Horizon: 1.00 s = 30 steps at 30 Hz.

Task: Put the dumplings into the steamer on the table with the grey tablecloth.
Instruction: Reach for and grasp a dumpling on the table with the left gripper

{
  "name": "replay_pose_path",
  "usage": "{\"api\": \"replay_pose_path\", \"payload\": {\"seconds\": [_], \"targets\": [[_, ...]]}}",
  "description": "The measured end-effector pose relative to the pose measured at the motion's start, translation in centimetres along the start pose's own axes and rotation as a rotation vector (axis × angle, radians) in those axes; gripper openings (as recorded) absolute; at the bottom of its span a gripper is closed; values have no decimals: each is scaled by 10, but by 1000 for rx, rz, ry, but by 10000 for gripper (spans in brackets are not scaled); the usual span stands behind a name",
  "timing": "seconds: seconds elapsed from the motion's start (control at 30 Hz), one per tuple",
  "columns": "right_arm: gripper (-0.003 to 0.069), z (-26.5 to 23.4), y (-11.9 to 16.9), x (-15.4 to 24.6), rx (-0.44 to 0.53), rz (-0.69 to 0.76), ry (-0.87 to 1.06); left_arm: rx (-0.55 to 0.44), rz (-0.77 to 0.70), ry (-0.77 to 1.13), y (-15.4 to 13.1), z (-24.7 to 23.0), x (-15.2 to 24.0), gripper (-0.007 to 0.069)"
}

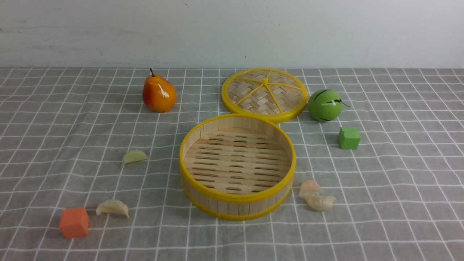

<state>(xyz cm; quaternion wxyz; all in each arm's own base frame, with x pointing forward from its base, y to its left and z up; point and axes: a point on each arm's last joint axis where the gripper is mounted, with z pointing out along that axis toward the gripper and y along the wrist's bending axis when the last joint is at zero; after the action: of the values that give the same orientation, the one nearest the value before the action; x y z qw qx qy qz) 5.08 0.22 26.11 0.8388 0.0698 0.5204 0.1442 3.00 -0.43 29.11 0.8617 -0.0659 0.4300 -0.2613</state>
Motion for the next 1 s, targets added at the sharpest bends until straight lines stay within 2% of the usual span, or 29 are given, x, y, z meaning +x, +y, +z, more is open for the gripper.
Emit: {"api": "replay_pose_path", "payload": {"seconds": [0.03, 0.17, 0.27, 0.4, 0.43, 0.47, 0.53, 0.63, 0.73, 0.87, 0.93, 1.0], "targets": [[113, 8, 3, -9, -2, -7, -7, -4, 7, 1, -10, 14, -21, 119], [-15, 30, 6, -19, 13, -81, 39, -64, 78, 143, -18, 55, -37, 54], [-15, 45, 5, -16, 24, -159, 102, -112, 93, 259, -11, 78, -24, 30], [-10, 66, 1, -4, 36, -244, 237, -221, 50, 496, 6, 103, 13, 7], [-9, 76, 0, 5, 47, -245, 345, -300, 2, 636, 16, 114, 33, -4], [-9, 78, 0, 4, 48, -245, 354, -316, -3, 665, 17, 114, 36, -7], [-9, 92, 1, 12, 73, -204, 549, -449, -65, 874, 28, 126, 61, -14], [-9, 108, 4, 25, 100, -171, 809, -589, -107, 1069, 40, 144, 90, -14], [-8, 120, 10, 35, 87, -171, 961, -624, -144, 1211, 48, 166, 114, -14], [-7, 134, 22, 43, 44, -175, 1050, -605, -122, 1292, 58, 196, 139, -11], [-5, 137, 29, 46, 14, -180, 1096, -602, -94, 1376, 68, 212, 163, 22], [-3, 136, 35, 49, -16, -194, 1130, -595, -68, 1444, 78, 226, 185, 113]]}}
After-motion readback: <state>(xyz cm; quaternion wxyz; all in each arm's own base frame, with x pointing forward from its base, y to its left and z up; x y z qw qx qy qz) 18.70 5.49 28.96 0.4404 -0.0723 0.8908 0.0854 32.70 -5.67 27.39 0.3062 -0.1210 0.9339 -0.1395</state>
